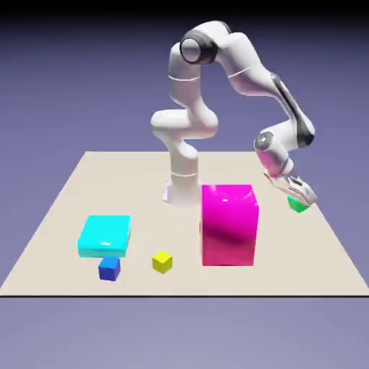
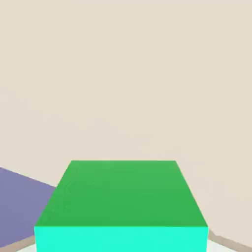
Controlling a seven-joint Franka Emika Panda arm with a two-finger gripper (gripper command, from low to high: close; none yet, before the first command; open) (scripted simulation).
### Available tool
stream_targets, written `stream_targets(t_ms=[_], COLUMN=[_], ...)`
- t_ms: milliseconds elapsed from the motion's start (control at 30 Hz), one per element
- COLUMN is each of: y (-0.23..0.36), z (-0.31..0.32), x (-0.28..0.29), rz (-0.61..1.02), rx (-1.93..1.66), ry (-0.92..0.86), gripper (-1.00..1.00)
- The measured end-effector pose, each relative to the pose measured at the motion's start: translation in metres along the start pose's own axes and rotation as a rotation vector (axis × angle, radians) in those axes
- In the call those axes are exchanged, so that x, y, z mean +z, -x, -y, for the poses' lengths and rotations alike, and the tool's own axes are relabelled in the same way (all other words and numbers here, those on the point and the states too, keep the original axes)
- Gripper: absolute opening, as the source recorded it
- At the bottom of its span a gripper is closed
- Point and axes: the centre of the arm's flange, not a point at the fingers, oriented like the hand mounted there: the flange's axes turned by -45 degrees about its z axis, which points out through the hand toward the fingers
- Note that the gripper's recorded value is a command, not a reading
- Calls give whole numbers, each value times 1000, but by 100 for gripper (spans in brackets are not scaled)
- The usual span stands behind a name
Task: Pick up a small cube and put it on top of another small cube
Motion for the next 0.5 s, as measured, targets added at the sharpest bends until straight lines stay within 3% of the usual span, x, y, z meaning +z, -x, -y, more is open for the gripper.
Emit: stream_targets(t_ms=[267,500], y=[-50,-102], z=[-78,-93], x=[-6,-34], rz=[-172,-280], rx=[408,798], ry=[-69,-189], gripper=[-100,-100])
